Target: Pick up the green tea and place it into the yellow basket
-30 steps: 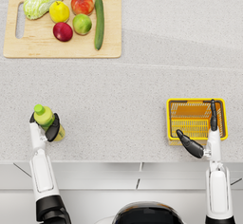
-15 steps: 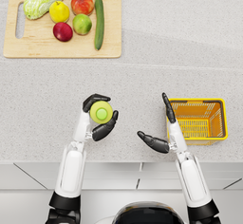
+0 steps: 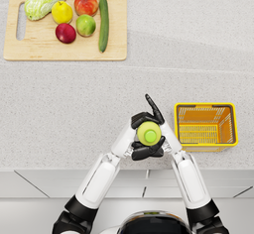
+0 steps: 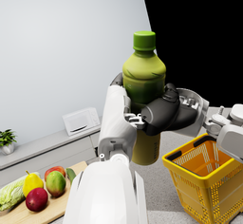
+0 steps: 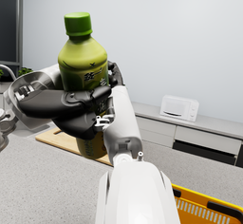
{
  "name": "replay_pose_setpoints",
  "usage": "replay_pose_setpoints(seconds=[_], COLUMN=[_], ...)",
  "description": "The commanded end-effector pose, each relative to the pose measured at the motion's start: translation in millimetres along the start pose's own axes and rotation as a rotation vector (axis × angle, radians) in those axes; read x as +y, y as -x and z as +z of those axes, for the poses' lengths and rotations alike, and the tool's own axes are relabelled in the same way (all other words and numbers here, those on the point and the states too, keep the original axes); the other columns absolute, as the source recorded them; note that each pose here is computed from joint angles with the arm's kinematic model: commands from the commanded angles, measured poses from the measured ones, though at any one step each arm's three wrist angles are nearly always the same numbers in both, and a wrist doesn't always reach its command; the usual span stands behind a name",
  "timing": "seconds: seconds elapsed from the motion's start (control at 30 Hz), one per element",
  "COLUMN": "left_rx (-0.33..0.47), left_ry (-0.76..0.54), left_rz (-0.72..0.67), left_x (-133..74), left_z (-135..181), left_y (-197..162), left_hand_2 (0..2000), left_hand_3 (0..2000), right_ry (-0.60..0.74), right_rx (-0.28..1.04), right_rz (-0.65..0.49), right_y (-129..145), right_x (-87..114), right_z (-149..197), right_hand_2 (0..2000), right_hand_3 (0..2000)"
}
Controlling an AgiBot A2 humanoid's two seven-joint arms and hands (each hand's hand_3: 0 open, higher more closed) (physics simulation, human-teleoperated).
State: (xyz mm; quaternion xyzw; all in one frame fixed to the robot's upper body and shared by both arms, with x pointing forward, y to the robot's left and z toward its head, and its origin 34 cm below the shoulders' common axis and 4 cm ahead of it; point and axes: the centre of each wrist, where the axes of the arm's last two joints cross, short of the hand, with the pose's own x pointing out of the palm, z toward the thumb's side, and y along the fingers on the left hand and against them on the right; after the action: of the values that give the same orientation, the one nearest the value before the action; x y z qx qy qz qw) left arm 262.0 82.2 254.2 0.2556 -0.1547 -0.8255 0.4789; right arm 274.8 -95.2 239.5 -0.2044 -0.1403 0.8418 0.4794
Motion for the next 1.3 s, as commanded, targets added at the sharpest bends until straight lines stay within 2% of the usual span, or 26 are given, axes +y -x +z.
replay_pose_setpoints(seconds=[0.03, 0.07, 0.13, 0.17, 0.2, 0.33, 0.5, 0.57, 0.63, 0.73, 0.77, 0.83, 0.9, 1.0, 1.03, 1.07, 1.13, 1.2, 1.3], left_rx=[-0.002, 0.003, 0.010, 0.014, 0.020, 0.058, 0.153, 0.173, 0.173, 0.182, 0.182, 0.180, 0.181, 0.173, 0.184, 0.180, 0.179, 0.181, 0.229], left_ry=[-0.010, -0.010, -0.013, -0.006, -0.012, -0.035, 0.032, 0.049, 0.076, 0.086, 0.091, 0.107, 0.107, 0.115, 0.095, 0.101, 0.091, 0.065, -0.022], left_rz=[-0.047, -0.059, -0.079, -0.099, -0.073, 0.014, 0.377, 0.501, 0.543, 0.606, 0.619, 0.638, 0.647, 0.632, 0.644, 0.640, 0.624, 0.600, 0.581], left_x=[-1, -2, -1, -4, -7, -19, -54, -62, -71, -82, -85, -90, -92, -91, -89, -88, -83, -71, -47], left_z=[2, 1, 2, 1, 3, 14, 9, 7, 2, 2, 2, -2, -1, -4, 1, -1, 1, 5, 27], left_y=[-11, -10, -10, -10, -8, 12, 105, 136, 144, 157, 158, 161, 163, 158, 163, 162, 160, 160, 175], left_hand_2=[2000, 2000, 2000, 639, 0, 0, 0, 0, 0, 0, 0, 0, 0, 0, 0, 0, 0, 0, 0], left_hand_3=[2000, 2000, 2000, 1673, 1347, 40, 0, 0, 0, 0, 0, 0, 0, 0, 0, 0, 0, 0, 0], right_ry=[0.058, 0.049, 0.047, 0.048, 0.047, 0.063, 0.177, 0.178, 0.174, 0.152, 0.132, -0.006, -0.178, -0.325, -0.353, -0.371, -0.367, -0.158, 0.109], right_rx=[0.014, 0.021, 0.031, 0.036, 0.039, 0.041, 0.085, 0.097, 0.100, 0.105, 0.096, 0.056, 0.010, -0.044, -0.050, -0.054, -0.054, -0.002, 0.099], right_rz=[0.103, 0.202, 0.242, 0.264, 0.249, 0.156, -0.264, -0.377, -0.445, -0.428, -0.463, -0.483, -0.453, -0.481, -0.462, -0.452, -0.479, -0.547, -0.592], right_y=[2, 0, 0, 0, 1, 14, 85, 106, 115, 124, 126, 129, 131, 135, 135, 134, 129, 123, 127], right_x=[-11, -11, -12, -12, -12, -10, 7, 23, 36, 44, 45, 49, 51, 54, 54, 56, 54, 47, 37], right_z=[14, 13, 13, 13, 14, 18, 48, 49, 48, 44, 40, 29, 14, -6, -9, -11, -7, 5, 49], right_hand_2=[2000, 2000, 2000, 2000, 2000, 2000, 2000, 2000, 2000, 2000, 2000, 2000, 2000, 2000, 639, 0, 0, 0, 0], right_hand_3=[653, 980, 1633, 1960, 2000, 2000, 2000, 2000, 2000, 2000, 2000, 2000, 2000, 2000, 1673, 1347, 693, 40, 0])
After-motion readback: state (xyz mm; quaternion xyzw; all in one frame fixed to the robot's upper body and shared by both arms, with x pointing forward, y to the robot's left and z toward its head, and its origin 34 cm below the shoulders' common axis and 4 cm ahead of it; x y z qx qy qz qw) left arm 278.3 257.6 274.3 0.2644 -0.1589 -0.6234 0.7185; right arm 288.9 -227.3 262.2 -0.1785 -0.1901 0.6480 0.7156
